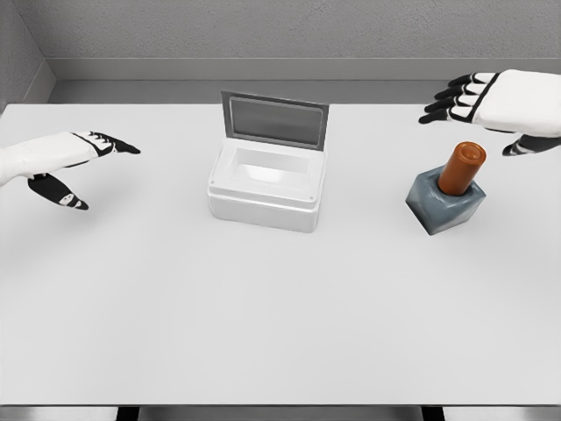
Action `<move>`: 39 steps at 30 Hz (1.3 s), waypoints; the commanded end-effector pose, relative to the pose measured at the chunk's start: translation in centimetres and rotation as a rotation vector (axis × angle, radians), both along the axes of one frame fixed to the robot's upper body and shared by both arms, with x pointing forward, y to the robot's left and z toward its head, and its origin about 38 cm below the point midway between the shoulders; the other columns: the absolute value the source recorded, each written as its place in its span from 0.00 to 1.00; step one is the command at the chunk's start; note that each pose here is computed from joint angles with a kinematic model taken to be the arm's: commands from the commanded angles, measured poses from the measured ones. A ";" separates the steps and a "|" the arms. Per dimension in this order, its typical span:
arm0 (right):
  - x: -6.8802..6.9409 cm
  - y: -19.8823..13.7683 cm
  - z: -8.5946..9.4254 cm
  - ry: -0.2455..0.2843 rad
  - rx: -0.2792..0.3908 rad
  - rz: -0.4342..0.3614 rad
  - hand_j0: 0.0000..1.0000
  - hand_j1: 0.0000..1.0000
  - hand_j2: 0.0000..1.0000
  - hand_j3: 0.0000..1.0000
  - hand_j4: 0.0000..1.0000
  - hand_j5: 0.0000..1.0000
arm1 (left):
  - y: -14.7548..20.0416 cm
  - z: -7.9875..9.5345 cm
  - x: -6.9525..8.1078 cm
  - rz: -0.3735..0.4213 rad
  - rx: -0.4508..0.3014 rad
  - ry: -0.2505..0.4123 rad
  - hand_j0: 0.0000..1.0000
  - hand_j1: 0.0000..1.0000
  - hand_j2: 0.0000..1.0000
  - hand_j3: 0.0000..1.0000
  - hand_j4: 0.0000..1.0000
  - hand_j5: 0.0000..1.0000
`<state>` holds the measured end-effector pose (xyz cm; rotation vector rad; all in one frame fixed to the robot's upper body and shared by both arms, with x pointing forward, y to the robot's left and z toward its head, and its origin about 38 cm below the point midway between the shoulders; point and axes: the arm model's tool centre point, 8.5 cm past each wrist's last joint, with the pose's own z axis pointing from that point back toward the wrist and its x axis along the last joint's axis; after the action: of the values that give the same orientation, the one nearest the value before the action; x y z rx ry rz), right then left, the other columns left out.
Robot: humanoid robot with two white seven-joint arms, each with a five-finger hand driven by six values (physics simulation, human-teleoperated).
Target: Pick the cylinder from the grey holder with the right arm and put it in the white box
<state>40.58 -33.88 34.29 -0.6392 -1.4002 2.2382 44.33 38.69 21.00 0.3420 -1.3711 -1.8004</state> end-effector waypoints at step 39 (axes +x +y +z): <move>3.1 -1.3 -8.2 0.161 -0.071 -0.102 1.00 1.00 1.00 1.00 1.00 1.00 | -5.4 -3.2 5.5 0.174 -0.680 0.363 1.00 1.00 1.00 1.00 1.00 1.00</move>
<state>43.58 -34.90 26.33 -0.5250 -1.1992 2.2199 49.82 33.14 17.76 -0.2129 -1.5297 -1.1035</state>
